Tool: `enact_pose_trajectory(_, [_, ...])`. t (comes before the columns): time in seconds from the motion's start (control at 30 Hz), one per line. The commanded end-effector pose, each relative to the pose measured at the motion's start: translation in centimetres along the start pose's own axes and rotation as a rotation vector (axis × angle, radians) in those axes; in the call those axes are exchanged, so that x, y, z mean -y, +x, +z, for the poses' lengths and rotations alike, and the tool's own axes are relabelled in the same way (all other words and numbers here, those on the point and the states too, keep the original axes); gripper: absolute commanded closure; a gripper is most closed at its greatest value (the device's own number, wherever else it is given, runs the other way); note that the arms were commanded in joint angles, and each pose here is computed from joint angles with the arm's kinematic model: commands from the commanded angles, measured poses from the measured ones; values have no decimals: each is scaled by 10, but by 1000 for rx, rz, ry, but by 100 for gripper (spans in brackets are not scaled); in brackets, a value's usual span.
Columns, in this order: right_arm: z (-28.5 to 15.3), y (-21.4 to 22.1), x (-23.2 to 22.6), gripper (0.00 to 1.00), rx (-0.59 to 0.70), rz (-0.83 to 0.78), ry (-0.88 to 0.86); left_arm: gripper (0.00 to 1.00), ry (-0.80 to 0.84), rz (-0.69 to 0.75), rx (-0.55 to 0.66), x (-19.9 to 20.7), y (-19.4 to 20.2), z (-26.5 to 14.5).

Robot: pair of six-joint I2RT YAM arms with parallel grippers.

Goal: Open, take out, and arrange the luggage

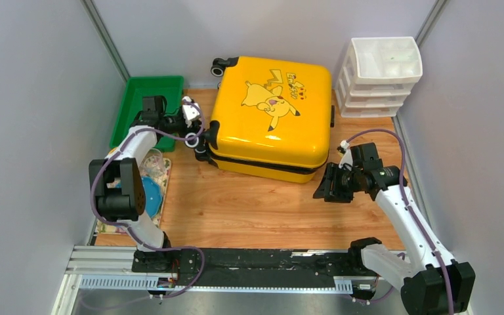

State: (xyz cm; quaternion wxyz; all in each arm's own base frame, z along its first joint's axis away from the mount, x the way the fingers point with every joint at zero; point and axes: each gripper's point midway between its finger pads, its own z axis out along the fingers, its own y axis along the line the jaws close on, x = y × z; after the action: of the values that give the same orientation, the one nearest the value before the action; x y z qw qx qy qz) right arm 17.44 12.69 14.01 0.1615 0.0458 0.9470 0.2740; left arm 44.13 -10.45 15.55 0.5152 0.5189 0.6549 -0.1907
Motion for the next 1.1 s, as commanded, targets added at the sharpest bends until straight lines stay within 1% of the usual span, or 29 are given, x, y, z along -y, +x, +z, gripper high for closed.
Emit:
enact_pose_trajectory(0.0, [-5, -28, 9, 52, 123, -26, 71, 64, 186, 114, 61, 73, -46, -19])
enact_pose_trajectory(0.03, [-9, -35, 20, 55, 149, -13, 118, 65, 230, 124, 57, 95, -42, -17])
enact_pose_trajectory(0.1, [-14, -40, 30, 58, 151, 18, 161, 67, 251, 210, 52, 118, -51, -25])
enact_pose_trajectory(0.13, [-18, -44, 42, 60, 160, 54, 189, 67, 287, 203, 40, 138, -44, -23])
enact_pose_trajectory(0.2, [-21, -43, 53, 62, 146, 105, 215, 68, 348, 251, 48, 171, -56, -22])
enact_pose_trajectory(0.23, [-26, -47, 66, 64, 164, 150, 236, 69, 378, 238, 44, 187, -52, -21])
enact_pose_trajectory(0.27, [-29, -49, 70, 64, 176, 169, 238, 69, 424, 250, 56, 206, -59, -17])
enact_pose_trajectory(0.33, [-36, -54, 81, 66, 207, 222, 246, 71, 476, 243, 59, 230, -63, -18])
enact_pose_trajectory(0.37, [-39, -55, 83, 66, 215, 234, 245, 71, 519, 277, 70, 249, -71, -16])
enact_pose_trajectory(0.47, [-52, -66, 95, 66, 262, 259, 287, 71, 559, 249, 89, 274, -84, -15])
enact_pose_trajectory(0.5, [-56, -68, 100, 65, 271, 267, 314, 71, 598, 223, 89, 291, -90, -13])
enact_pose_trajectory(0.57, [-59, -70, 105, 63, 283, 284, 330, 68, 613, 196, 66, 302, -94, -14])
enact_pose_trajectory(0.6, [-58, -71, 107, 63, 282, 290, 338, 64, 616, 174, 70, 305, -100, -14])
enact_pose_trajectory(0.67, [-54, -73, 105, 63, 271, 309, 319, 57, 590, 107, 43, 299, -105, -18])
enact_pose_trajectory(0.7, [-51, -77, 101, 64, 274, 327, 290, 49, 580, 61, 33, 287, -107, -29])
enact_pose_trajectory(0.73, [-47, -79, 101, 65, 259, 343, 278, 46, 576, 27, 54, 278, -110, -38])
enact_pose_trajectory(0.77, [-45, -84, 100, 66, 268, 344, 263, 44, 598, -34, 115, 275, -122, -49])
enact_pose_trajectory(0.8, [-42, -86, 98, 67, 262, 351, 260, 41, 573, -83, 129, 262, -130, -57])
enact_pose_trajectory(0.83, [-38, -88, 99, 68, 251, 354, 268, 39, 488, -142, 129, 234, -127, -66])
enact_pose_trajectory(0.87, [-35, -89, 100, 68, 246, 354, 273, 37, 439, -161, 88, 219, -122, -67])
enact_pose_trajectory(0.9, [-31, -91, 100, 68, 244, 354, 280, 35, 354, -132, 57, 192, -133, -72])
enact_pose_trajectory(0.97, [-24, -94, 101, 68, 233, 365, 289, 32, 186, -123, -51, 139, -116, -74])
enact_pose_trajectory(1.0, [-21, -93, 102, 67, 227, 372, 297, 27, 120, -77, -43, 112, -128, -80])
enact_pose_trajectory(1.03, [-18, -93, 104, 67, 217, 396, 301, 25, 83, -66, -55, 94, -126, -80])
enact_pose_trajectory(1.07, [-16, -92, 106, 67, 213, 401, 305, 23, 32, -72, -119, 68, -106, -78])
